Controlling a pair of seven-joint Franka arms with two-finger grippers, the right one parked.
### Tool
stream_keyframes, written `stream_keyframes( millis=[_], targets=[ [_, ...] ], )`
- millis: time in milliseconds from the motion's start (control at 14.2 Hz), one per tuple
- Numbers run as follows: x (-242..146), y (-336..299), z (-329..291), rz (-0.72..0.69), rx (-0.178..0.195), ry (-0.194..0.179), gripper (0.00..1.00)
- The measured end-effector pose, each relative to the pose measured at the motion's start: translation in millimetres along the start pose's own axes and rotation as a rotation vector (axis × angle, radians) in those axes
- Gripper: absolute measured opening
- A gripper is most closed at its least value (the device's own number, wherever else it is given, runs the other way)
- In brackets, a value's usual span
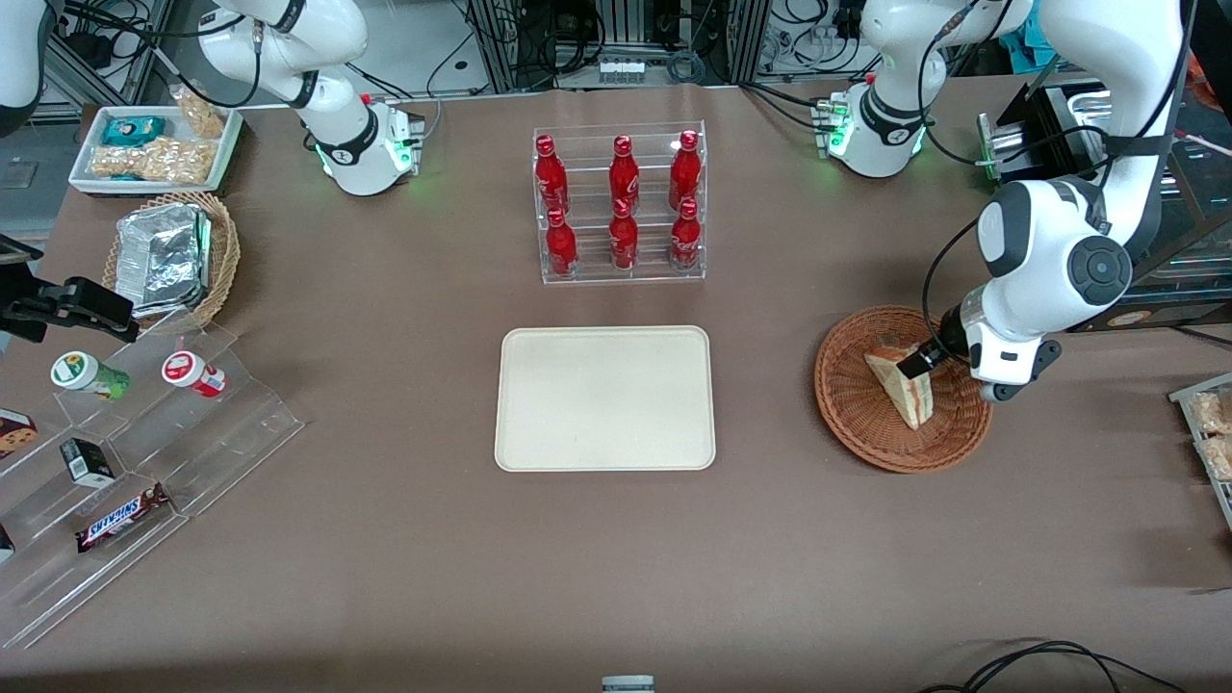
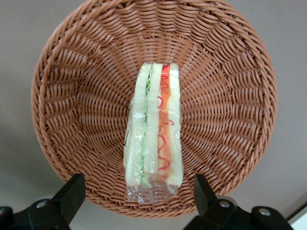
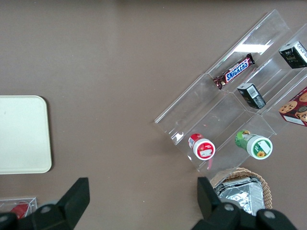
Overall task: Place sandwich from basket to tray
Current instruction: 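Close the left gripper on the wrapped sandwich and lift it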
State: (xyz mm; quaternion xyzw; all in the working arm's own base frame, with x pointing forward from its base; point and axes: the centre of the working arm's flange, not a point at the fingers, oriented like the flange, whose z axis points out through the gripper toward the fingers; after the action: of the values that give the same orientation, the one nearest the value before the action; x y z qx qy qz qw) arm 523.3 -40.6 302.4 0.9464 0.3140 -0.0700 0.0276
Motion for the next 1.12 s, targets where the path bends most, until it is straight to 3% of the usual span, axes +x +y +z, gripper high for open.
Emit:
stream_keyframes(
  millis=[772, 842, 982, 1123],
  targets=[
    [5, 9, 54, -0.006, -0.001, -0.024, 1.0],
    [5, 9, 58, -0.011, 0.002, -0.029, 0.93],
    [6, 7, 59, -0.017, 0.003, -0.032, 0.68],
    [9, 5, 59, -0.028, 0.002, -0.031, 0.49]
  ],
)
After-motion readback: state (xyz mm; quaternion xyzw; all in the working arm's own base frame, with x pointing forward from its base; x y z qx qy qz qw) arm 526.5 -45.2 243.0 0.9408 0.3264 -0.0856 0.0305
